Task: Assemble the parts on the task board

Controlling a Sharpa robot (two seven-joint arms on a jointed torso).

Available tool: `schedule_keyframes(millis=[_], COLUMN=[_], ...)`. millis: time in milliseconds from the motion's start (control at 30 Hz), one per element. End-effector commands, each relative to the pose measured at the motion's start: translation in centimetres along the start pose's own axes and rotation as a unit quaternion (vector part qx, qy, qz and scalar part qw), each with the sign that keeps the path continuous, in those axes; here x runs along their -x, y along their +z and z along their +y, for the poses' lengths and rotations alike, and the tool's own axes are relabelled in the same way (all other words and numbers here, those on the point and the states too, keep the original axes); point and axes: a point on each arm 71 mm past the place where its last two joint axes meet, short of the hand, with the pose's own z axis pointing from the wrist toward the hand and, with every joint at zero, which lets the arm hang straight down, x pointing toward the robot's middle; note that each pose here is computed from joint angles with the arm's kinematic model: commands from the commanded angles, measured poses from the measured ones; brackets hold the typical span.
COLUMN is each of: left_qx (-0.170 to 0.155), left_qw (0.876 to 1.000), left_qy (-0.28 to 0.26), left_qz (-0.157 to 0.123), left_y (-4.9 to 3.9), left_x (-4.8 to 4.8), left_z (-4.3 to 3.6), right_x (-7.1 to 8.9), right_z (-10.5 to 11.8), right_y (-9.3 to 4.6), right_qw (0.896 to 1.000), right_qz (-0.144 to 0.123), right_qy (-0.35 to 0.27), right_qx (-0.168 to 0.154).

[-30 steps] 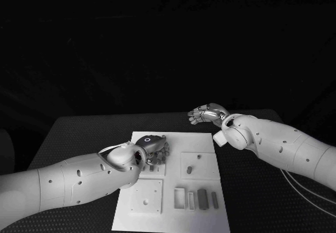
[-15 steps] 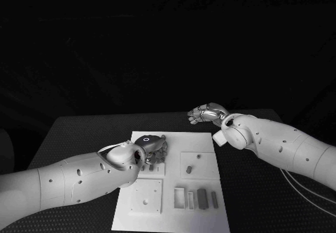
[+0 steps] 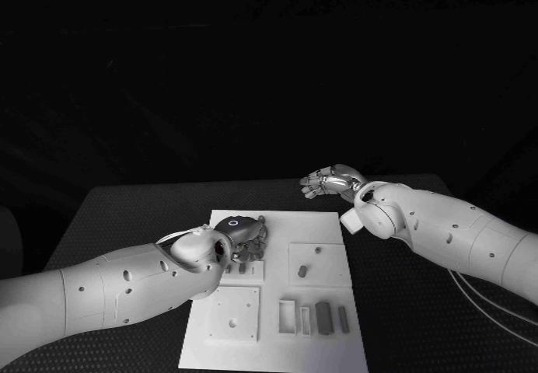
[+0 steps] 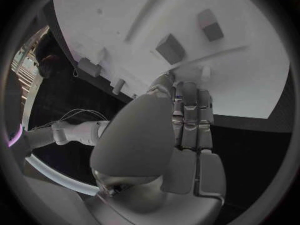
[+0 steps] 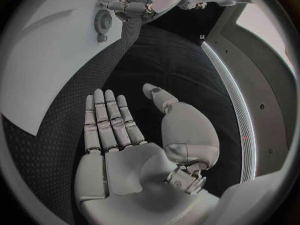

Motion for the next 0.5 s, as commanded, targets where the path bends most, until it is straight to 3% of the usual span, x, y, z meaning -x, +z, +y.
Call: schedule_keyframes(millis=[33,500], left_qx=[-0.007,-0.016], left_qw=[1.000,0.999], left_qy=[0.004,0.002], left_qz=[0.010,0.031], left_y=[0.09,0.25], left_x=[-0.18,-0.75], left_z=[-0.43,-0.89], right_x=[-0.23,-0.17], right_z=[0.14,0.11], right_y=[0.03,0.02], right_qw=[1.000,1.000], right_qz=[0.008,0.007], right_qy=[0.000,0.000], right_qx=[0.007,0.007])
